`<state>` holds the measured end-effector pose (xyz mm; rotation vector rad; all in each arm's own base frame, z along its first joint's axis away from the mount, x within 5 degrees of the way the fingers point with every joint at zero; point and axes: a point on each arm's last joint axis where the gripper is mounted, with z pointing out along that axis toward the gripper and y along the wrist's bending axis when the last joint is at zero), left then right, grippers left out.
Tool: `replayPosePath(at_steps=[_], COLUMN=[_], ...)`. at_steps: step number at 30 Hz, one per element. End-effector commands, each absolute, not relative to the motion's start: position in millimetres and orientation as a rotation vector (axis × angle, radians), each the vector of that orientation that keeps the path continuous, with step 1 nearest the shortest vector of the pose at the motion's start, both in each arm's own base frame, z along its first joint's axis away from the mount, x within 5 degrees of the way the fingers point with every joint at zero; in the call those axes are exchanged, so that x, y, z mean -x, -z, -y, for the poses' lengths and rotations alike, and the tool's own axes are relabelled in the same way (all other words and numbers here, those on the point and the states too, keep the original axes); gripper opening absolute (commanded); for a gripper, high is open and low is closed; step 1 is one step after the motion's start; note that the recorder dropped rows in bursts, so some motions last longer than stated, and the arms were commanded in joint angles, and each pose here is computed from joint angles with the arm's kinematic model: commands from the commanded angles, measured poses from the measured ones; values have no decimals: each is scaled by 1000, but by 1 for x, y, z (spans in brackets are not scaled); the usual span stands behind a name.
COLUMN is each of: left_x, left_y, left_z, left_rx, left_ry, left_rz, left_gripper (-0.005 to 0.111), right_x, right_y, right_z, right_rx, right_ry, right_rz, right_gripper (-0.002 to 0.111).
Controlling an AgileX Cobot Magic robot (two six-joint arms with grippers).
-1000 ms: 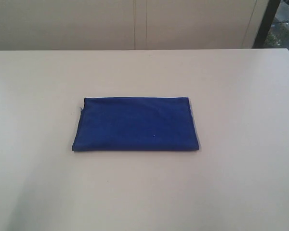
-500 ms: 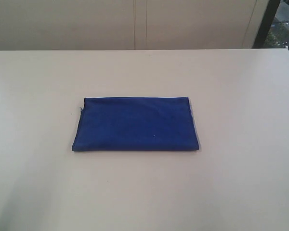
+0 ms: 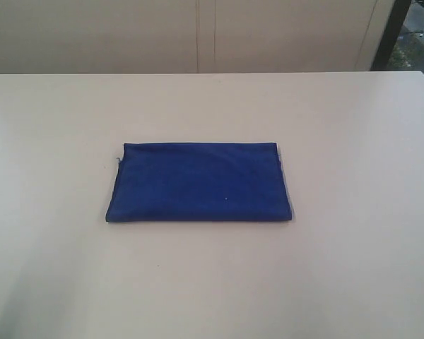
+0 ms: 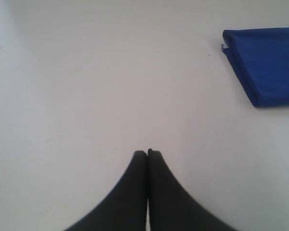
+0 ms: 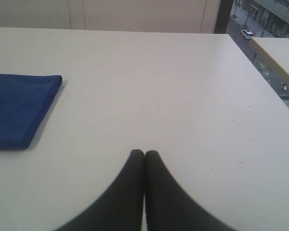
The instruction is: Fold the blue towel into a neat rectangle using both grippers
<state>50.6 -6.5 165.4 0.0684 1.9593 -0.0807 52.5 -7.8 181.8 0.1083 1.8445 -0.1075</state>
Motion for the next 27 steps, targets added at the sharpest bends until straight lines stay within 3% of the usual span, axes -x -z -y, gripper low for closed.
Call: replayPosePath(at_steps=[1,27], left_x=[-50,-50], left_y=[-164,-164], left_z=[7,7], left_rx=[-76,-114], left_ry=[81,55], left_rz=[-1958,-1956], left_gripper=[0,0], right_x=[-53,-53], right_y=[-182,-182], right_z=[8,8], right_rx=[-105,-105], right_ry=[116,116], right_rz=[-1830,-1830], right_gripper=[0,0])
